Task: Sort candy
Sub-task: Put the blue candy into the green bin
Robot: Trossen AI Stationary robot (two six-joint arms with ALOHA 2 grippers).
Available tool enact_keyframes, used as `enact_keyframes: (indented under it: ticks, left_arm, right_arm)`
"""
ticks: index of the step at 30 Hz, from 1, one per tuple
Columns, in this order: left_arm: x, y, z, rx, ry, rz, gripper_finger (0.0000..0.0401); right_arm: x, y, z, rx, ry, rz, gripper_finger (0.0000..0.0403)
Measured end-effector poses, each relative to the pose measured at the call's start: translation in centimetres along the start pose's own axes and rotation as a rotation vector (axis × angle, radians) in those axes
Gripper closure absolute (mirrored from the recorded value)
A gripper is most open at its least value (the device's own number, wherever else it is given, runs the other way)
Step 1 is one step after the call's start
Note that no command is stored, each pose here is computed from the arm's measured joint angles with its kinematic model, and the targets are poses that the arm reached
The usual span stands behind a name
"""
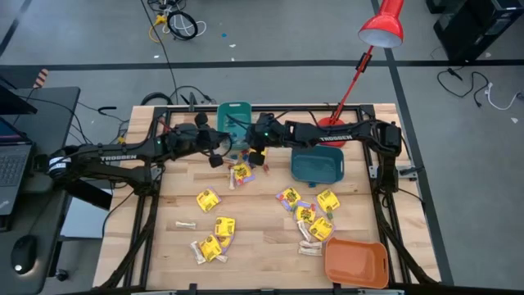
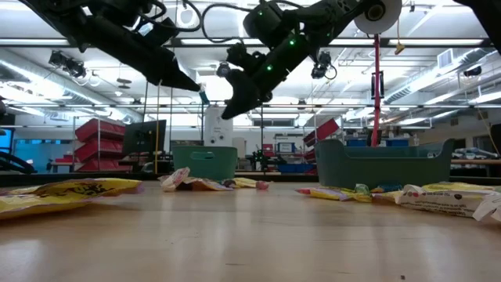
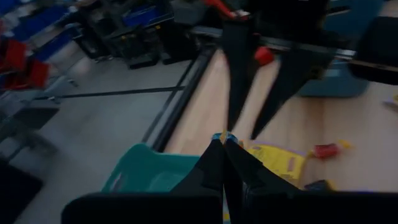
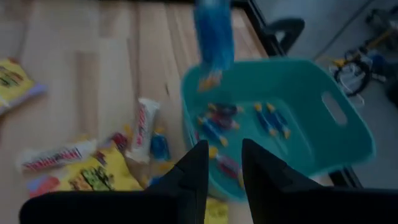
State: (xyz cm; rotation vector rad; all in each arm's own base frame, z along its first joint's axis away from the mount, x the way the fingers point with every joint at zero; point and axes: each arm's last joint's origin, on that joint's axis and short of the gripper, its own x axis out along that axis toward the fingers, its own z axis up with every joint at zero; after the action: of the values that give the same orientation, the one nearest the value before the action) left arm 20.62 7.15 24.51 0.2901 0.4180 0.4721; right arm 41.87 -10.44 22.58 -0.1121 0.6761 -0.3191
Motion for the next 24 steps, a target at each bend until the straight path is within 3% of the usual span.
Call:
enact_keyframes:
  ticks: [10, 17, 24]
  left_arm:
    - [0.4, 2.3, -1.1, -0.122, 0.069, 0.103, 0.0401]
    - [1.9, 3.6, -2.9, -0.247, 0.133, 0.052, 0.0401]
    - [4.0, 4.1, -4.8, -0.272, 0.244, 0.069, 0.0401]
  right_arm:
    - [-1.1, -1.9, -1.1, 0.059, 0.142, -0.029, 0.0323]
    - [-2.2, -2.6, -0.8, 0.051, 0.147, -0.037, 0.0323]
    - [-2.2, -2.8, -1.0, 0.051, 0.169, -0.038, 0.0324]
